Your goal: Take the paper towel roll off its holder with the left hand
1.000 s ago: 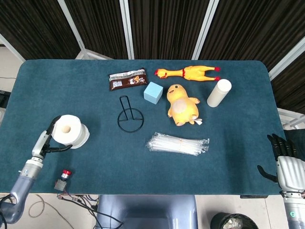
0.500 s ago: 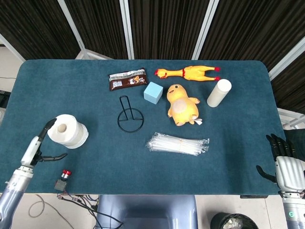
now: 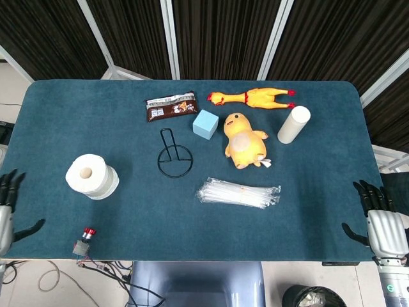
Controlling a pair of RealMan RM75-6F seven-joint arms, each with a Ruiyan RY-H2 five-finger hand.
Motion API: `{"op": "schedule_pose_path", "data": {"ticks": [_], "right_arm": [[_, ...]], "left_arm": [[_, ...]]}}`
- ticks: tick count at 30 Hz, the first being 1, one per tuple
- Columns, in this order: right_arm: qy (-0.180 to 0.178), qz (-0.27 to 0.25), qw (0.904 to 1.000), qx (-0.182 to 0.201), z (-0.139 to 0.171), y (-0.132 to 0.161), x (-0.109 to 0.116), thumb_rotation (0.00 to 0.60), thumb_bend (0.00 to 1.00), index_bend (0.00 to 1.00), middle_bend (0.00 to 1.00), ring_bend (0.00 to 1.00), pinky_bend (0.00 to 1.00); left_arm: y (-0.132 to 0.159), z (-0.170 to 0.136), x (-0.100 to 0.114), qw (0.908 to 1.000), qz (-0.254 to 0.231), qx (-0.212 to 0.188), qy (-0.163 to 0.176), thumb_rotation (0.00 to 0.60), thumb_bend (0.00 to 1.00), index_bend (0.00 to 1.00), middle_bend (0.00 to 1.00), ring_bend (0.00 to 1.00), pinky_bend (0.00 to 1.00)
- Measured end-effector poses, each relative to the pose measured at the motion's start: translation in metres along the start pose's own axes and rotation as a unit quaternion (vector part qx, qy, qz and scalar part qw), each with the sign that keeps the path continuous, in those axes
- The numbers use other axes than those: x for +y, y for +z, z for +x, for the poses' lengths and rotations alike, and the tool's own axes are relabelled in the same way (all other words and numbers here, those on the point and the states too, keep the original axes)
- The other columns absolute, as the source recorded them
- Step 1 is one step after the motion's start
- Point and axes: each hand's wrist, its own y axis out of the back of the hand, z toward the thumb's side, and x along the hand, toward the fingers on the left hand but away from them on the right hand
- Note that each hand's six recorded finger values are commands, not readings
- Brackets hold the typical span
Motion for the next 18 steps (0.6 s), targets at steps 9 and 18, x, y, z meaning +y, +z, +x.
{"op": "schedule_pose_path", "data": {"ticks": [9, 18], "right_arm": [[-0.006, -0.002, 0.9998, 0.02, 0.006, 0.0, 0.009, 0.6, 0.3, 0.06, 0.08, 0.09, 0.0], [-0.004, 0.002, 0.9998, 0.018, 0.009, -0.004, 0.013, 0.6, 0.3, 0.06, 0.08, 0.09, 0.0]], "left_arm": [[-0.03, -0.027, 0.017, 0.9972, 0.038, 0.063, 0.016, 0.6, 0.0, 0.09, 0.0, 0.0, 0.0], [-0.056, -0.012, -0.018, 0.9938, -0.002, 0.084, -0.074, 0.6, 0.0, 0.09, 0.0, 0.0, 0.0]]}}
